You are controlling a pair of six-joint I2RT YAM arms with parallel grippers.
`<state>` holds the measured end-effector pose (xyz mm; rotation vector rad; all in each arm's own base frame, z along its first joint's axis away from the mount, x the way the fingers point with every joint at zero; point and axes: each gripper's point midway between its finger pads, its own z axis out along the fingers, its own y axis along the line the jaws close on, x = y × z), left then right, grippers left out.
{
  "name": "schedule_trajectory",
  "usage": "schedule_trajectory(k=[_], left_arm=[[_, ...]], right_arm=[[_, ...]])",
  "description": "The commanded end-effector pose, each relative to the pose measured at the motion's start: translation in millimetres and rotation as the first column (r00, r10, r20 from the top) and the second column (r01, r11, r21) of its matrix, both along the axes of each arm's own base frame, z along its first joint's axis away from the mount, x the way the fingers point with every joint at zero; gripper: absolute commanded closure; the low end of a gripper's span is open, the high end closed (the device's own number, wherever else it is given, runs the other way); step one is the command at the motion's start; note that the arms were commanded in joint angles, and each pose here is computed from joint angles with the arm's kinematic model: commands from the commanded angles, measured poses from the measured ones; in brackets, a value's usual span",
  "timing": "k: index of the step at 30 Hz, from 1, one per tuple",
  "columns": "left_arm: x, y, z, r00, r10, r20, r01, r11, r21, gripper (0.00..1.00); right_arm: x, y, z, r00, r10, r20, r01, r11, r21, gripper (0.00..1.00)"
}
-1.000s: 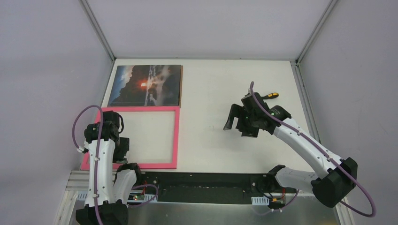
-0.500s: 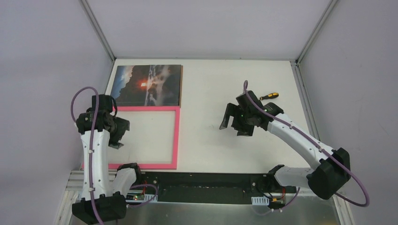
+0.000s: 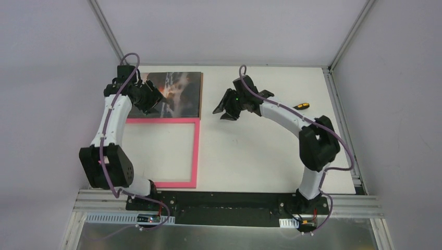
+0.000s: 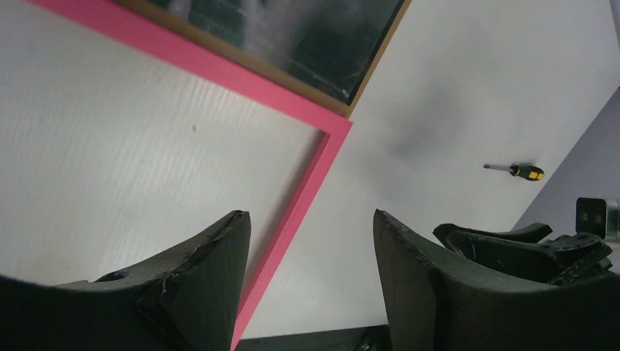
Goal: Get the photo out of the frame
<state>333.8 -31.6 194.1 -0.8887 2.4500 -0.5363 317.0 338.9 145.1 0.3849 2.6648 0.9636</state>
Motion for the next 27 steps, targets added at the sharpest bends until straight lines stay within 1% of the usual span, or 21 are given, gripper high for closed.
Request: schedule_trajectory(k=[1, 3, 5, 7, 10, 13, 19, 27], left_arm=[[54.9, -3.1, 4.1, 0.983, -0.138, 0.119, 0.135, 0.99, 0.032, 0.37], [73.8, -1.5, -14.9, 0.987, -0.136, 0.079, 0.136, 0.991, 0.007, 0.38], [91.0, -2.3, -23.1, 0.99, -0.126, 0.062, 0.128, 0.991, -0.031, 0.38], [108.3, -4.4, -29.3, 0.99, -0.128, 0.06, 0.131, 0.989, -0.061, 0.39], [132.1, -2.4, -44.7, 0.992, -0.123, 0.039, 0.126, 0.988, -0.087, 0.39], [151.4, 4.9, -59.1, 0.995, -0.096, 0.017, 0.098, 0.987, -0.13, 0.4], [166.6, 18.1, -89.3, 0.998, -0.053, -0.039, 0.047, 0.987, -0.154, 0.4], [162.6, 30.9, -129.0, 0.991, 0.006, -0.137, -0.027, 0.989, -0.148, 0.41]], right_arm=[[49.9, 53.3, 25.3, 0.996, -0.004, 0.093, -0.012, 0.986, 0.169, 0.53], [65.4, 68.8, 16.9, 0.996, 0.006, 0.092, -0.023, 0.983, 0.184, 0.57], [78.4, 82.9, 3.7, 0.997, 0.017, 0.078, -0.032, 0.981, 0.192, 0.61], [89.4, 92.9, -7.6, 0.997, 0.018, 0.069, -0.031, 0.98, 0.197, 0.67], [103.5, 104.2, -21.4, 0.998, 0.009, 0.06, -0.021, 0.979, 0.204, 0.71], [108.4, 114.4, -41.6, 0.999, 0.011, 0.03, -0.017, 0.979, 0.205, 0.75], [112.1, 121.9, -64.3, 1.0, 0.009, 0.007, -0.01, 0.982, 0.188, 0.76], [115.4, 124.4, -83.2, 1.0, 0.005, -0.012, -0.003, 0.985, 0.171, 0.78]])
